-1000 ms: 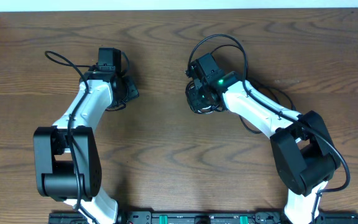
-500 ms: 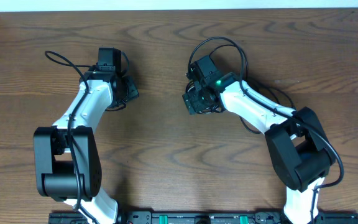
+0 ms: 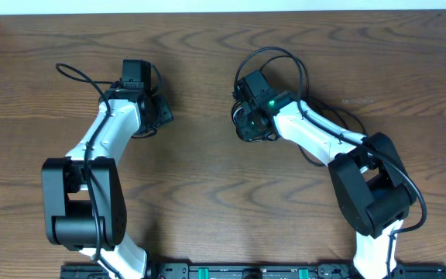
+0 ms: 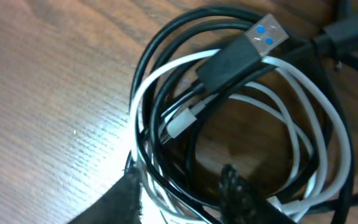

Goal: Untangle cables

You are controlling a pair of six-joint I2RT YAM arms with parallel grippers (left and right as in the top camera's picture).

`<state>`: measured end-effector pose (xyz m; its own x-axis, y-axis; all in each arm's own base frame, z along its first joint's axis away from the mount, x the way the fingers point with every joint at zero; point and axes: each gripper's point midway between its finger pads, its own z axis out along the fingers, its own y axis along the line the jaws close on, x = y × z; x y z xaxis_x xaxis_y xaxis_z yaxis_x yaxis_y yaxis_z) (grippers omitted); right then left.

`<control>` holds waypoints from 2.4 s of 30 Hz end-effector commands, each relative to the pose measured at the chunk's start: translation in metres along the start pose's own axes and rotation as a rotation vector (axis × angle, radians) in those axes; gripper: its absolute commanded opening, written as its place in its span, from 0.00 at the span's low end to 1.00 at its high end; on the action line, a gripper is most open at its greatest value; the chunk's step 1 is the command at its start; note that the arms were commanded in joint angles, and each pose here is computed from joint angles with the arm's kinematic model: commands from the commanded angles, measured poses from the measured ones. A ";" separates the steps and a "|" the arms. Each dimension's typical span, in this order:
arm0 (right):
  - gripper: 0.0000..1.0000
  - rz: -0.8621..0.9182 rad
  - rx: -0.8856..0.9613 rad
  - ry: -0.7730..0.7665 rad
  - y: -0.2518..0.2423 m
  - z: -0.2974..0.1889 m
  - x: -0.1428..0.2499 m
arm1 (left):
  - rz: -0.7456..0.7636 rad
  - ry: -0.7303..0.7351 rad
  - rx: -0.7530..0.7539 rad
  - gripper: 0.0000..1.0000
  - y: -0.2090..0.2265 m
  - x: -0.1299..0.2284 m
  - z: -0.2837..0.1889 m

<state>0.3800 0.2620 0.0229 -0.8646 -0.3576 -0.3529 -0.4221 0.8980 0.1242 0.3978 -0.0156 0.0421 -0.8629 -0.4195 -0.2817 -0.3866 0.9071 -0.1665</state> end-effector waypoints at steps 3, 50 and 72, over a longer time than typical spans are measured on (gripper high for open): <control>0.12 -0.008 0.008 0.014 0.000 0.005 0.005 | 0.001 0.016 -0.007 0.51 0.003 0.004 0.004; 0.23 -0.154 -0.080 0.002 0.022 0.011 0.004 | 0.001 0.017 -0.007 0.51 0.003 0.004 0.004; 0.01 -0.147 -0.270 -0.094 0.047 -0.033 -0.028 | 0.001 0.028 0.019 0.51 -0.001 0.006 0.004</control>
<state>0.3703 0.2861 0.0208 -0.7942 -0.4755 -0.3783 -0.5689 0.8007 0.1878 0.3977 -0.0163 0.0421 -0.8637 -0.4191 -0.2800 -0.3851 0.9071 -0.1700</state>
